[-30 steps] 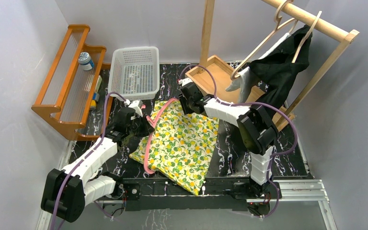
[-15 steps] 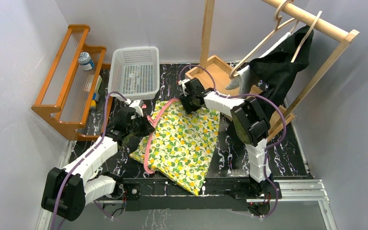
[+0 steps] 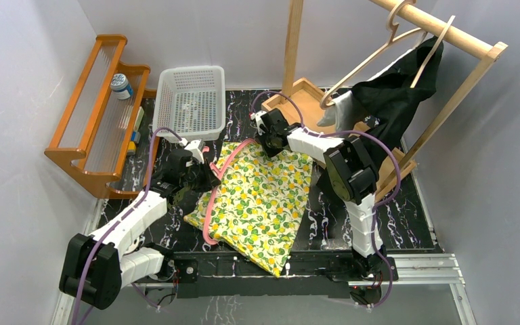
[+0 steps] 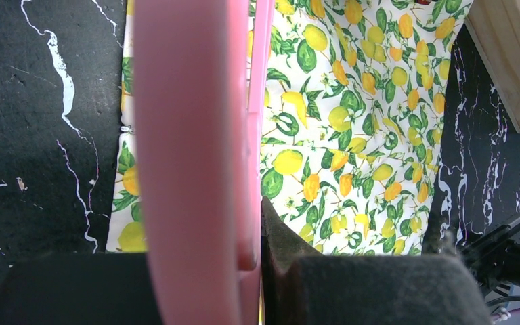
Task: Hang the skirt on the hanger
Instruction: Hang the skirt on the hanger.
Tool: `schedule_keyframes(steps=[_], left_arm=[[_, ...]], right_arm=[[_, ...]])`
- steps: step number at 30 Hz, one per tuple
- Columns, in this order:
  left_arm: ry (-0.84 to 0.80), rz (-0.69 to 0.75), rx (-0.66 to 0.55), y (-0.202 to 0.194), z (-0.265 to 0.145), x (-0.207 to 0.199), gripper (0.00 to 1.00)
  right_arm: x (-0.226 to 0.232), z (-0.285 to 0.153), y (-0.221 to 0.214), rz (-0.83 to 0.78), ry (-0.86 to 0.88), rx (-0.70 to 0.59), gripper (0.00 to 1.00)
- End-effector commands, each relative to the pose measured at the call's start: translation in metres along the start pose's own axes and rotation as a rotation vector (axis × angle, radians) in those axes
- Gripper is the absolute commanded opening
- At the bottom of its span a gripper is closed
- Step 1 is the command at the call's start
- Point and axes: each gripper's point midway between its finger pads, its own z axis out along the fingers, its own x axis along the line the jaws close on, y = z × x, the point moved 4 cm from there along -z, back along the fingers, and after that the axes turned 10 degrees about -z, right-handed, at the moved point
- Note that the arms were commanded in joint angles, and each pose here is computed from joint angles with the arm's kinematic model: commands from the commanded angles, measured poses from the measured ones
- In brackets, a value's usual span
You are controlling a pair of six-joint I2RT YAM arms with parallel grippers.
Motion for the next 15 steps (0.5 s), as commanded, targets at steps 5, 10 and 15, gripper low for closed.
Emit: schedule_keyframes(steps=[5, 10, 15], left_arm=[[0.024, 0.006, 0.023, -0.001, -0.005, 0.001, 0.0], [0.034, 0.01, 0.019, 0.001, -0.003, 0.002, 0.0], [0.034, 0.012, 0.025, 0.001, -0.001, 0.002, 0.0]], right_arm=[[-0.005, -0.035, 0.032, 0.024, -0.028, -0.084, 0.39], [-0.003, -0.045, 0.019, 0.056, -0.033, -0.05, 0.59], [0.002, -0.032, -0.006, 0.06, -0.022, 0.045, 0.66]])
